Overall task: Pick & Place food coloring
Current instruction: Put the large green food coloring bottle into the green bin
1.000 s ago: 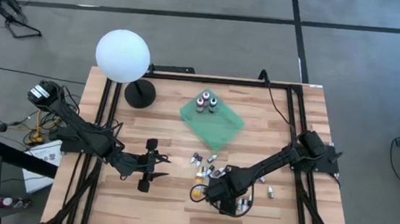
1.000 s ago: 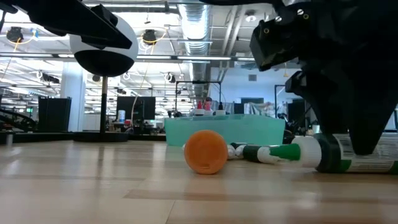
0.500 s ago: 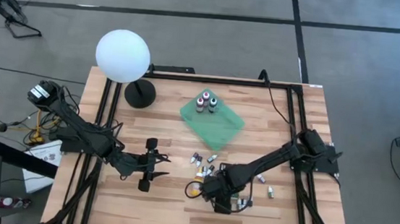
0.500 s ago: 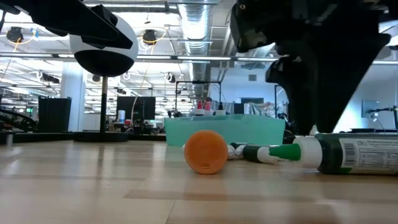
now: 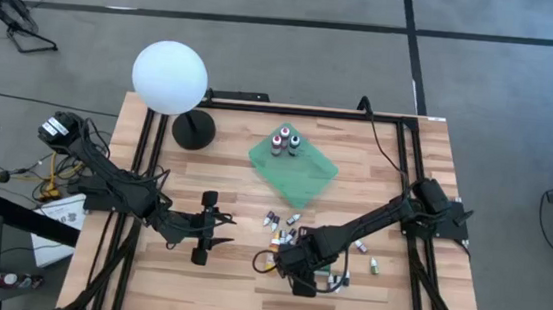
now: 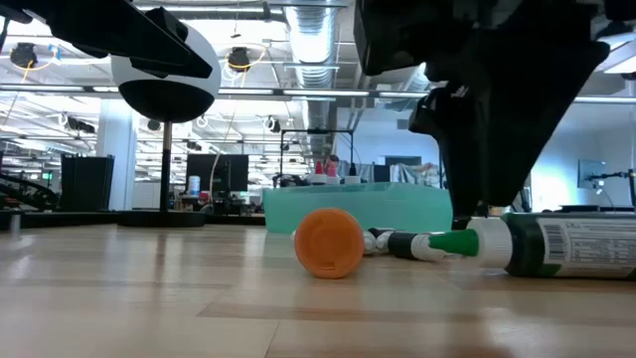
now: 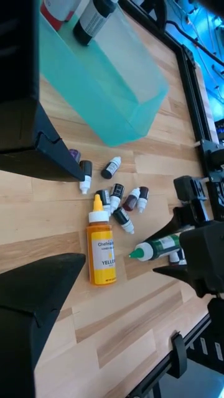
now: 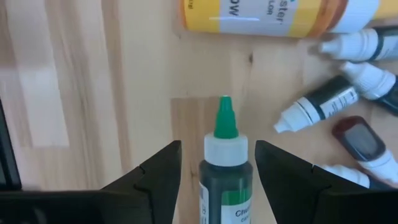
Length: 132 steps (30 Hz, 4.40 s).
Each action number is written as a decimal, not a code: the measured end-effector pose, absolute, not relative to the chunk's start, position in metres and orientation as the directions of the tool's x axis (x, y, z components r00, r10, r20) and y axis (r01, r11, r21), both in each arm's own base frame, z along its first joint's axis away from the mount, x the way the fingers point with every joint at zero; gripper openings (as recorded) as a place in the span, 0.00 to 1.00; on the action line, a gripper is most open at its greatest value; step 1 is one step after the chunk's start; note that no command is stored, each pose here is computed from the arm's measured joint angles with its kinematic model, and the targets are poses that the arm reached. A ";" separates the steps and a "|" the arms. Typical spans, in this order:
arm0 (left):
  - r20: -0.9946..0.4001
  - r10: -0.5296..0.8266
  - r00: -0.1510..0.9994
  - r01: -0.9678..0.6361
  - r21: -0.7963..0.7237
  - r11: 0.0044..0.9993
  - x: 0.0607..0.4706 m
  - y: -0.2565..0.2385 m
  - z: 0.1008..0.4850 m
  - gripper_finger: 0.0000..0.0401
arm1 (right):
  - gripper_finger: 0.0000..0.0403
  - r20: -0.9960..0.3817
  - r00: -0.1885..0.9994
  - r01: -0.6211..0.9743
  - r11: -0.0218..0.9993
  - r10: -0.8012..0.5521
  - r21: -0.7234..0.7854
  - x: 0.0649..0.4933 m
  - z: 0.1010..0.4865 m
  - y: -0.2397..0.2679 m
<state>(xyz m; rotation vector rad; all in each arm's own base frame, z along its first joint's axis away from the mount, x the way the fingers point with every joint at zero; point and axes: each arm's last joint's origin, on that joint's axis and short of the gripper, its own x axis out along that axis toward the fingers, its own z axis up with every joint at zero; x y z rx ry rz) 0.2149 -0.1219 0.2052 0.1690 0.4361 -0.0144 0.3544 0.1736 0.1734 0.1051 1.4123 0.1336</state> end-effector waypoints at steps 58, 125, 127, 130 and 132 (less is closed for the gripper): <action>-0.419 0.033 0.908 0.040 0.164 0.986 0.215 -0.122 0.205 0.48 | 0.44 -0.988 0.031 -0.066 0.987 0.151 0.149 0.353 0.140 0.163; -0.416 0.058 0.908 0.009 0.157 0.988 0.217 -0.118 0.205 0.48 | 0.37 -0.991 -0.032 -0.136 0.982 0.126 0.129 0.349 0.138 0.159; -0.416 0.058 0.908 0.009 0.157 0.988 0.217 -0.118 0.206 0.48 | 0.34 -0.992 -0.032 -0.136 0.982 0.126 0.129 0.349 0.138 0.158; -0.416 0.059 0.908 0.008 0.157 0.988 0.217 -0.118 0.206 0.48 | 0.31 -0.992 -0.033 -0.136 0.982 0.125 0.129 0.349 0.138 0.158; -0.416 0.059 0.908 0.008 0.158 0.987 0.217 -0.118 0.206 0.48 | 0.30 -0.992 -0.033 -0.136 0.982 0.125 0.129 0.349 0.138 0.158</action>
